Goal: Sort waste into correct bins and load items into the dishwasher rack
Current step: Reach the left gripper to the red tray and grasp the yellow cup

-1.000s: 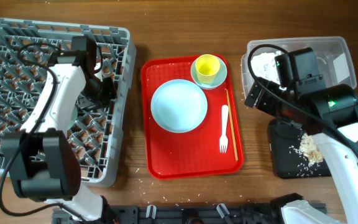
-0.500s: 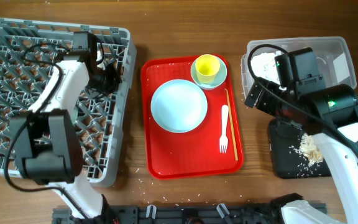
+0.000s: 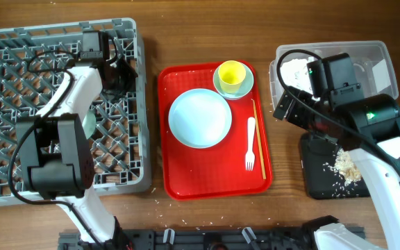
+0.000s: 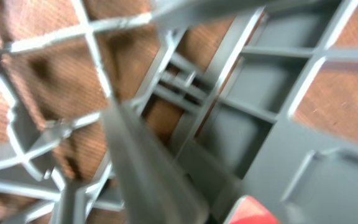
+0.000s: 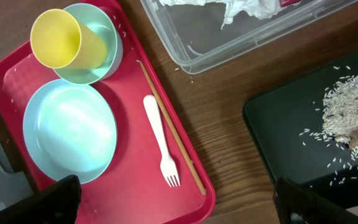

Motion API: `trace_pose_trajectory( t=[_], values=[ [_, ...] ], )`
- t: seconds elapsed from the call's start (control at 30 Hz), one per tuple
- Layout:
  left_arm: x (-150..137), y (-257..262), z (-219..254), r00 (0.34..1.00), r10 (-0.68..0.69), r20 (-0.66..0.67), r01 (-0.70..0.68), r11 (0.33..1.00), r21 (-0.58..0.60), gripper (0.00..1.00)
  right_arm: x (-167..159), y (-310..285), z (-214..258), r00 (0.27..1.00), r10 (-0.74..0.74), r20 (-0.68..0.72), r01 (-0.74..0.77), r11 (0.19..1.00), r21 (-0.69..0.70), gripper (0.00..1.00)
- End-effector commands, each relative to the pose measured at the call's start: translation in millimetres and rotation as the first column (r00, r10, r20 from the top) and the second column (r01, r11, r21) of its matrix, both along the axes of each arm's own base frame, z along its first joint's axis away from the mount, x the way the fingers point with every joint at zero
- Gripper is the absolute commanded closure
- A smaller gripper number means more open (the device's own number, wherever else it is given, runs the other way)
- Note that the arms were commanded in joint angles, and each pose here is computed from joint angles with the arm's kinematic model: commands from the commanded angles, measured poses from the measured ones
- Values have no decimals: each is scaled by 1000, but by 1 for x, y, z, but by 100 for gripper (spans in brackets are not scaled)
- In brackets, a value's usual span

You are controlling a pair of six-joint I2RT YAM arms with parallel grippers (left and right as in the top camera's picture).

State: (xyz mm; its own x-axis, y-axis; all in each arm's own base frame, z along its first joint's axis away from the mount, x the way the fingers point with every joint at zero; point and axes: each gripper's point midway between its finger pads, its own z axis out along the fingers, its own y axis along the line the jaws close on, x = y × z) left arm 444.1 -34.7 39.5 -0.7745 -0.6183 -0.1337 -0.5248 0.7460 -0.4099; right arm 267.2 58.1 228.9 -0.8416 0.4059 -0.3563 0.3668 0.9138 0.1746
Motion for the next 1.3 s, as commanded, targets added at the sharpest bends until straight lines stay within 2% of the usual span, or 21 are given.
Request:
trace_pose_trajectory(
  t=[0.0, 0.07, 0.27, 0.33, 0.37, 0.4, 0.43, 0.5, 0.6, 0.63, 0.67, 0.7, 0.73, 0.77, 0.8, 0.9, 0.97, 1.0, 1.1, 1.17, 1.27],
  values=[
    [-17, -20, -12, 995, -75, -66, 71, 995, -67, 96, 3, -1, 4, 1000, 5, 16, -5, 1000, -10, 0],
    [-18, -28, -6, 990, -132, -44, 127, 987, -100, 96, 3, -1, 4, 1000, 5, 16, -5, 1000, -10, 0],
    [-32, -28, 40, 991, -131, -9, 130, 987, -93, 96, 3, -1, 4, 1000, 5, 16, -5, 1000, -10, 0],
    [-35, -21, 55, 993, -118, 13, 118, 992, -50, 96, 3, -1, 4, 1000, 6, 16, -6, 1000, -10, 0],
    [-35, -18, 60, 993, -112, 24, 113, 993, -33, 91, 3, -1, 4, 1000, 6, 15, -6, 1000, -10, 0],
    [-35, -19, 66, 993, -112, 40, 113, 993, -32, 81, 3, -1, 4, 1000, 5, 16, -5, 1000, -10, 0],
    [-36, -19, 71, 992, -114, 47, 115, 993, -35, 80, 3, -1, 4, 1000, 5, 15, -5, 1000, -10, 0],
    [-42, -28, 83, 990, -131, 61, 135, 987, -82, 80, 3, -1, 4, 1000, 5, 16, -5, 1000, -10, 0],
    [-55, -56, 116, 975, -188, 120, 212, 948, -237, 70, 3, -1, 4, 1000, 5, 16, -5, 1000, -10, 0],
    [-60, -71, 134, 958, -233, 170, 277, 907, -316, 69, 3, -1, 4, 1000, 5, 16, -5, 1000, -10, 0],
    [-68, -93, 159, 902, -325, 286, 419, 819, -392, 68, 3, -1, 4, 1000, 5, 16, -5, 1000, -10, 0],
    [-74, -104, 171, 862, -368, 348, 494, 763, -417, 57, 3, -1, 4, 1000, 5, 16, -5, 1000, -10, 0],
    [-88, -123, 185, 798, -432, 419, 595, 672, -441, 17, 3, -1, 4, 1000, 5, 16, -5, 1000, -10, 0],
    [-101, -141, 179, 767, -498, 404, 639, 643, -422, 20, 3, -1, 4, 1000, 5, 16, -5, 1000, -10, 0],
    [-108, -149, 167, 761, -540, 359, 648, 661, -379, 20, 3, -1, 4, 1000, 5, 16, -5, 1000, -10, 0],
    [-120, -168, 118, 735, -659, 162, 675, 733, -84, 23, 3, -1, 4, 1000, 6, 16, -6, 1000, -10, 0],
    [-130, -187, 92, 683, -727, 67, 722, 686, 87, 24, 3, -1, 4, 1000, 5, 16, -5, 1000, -10, 0],
    [-134, -195, 80, 660, -751, 23, 740, 655, 150, 28, 3, -1, 4, 1000, 5, 16, -5, 1000, -10, 0],
    [-148, -219, 38, 634, -769, -86, 768, 613, 185, 36, 3, -1, 4, 1000, 5, 16, -5, 1000, -10, 0],
    [-156, -240, 3, 577, -806, -128, 813, 554, 180, 37, 3, -1, 4, 1000, 5, 16, -5, 1000, -10, 0],
    [-164, -258, -15, 538, -832, -136, 839, 514, 179, 41, 3, -1, 4, 1000, 5, 16, -5, 1000, -10, 0]
  ],
)
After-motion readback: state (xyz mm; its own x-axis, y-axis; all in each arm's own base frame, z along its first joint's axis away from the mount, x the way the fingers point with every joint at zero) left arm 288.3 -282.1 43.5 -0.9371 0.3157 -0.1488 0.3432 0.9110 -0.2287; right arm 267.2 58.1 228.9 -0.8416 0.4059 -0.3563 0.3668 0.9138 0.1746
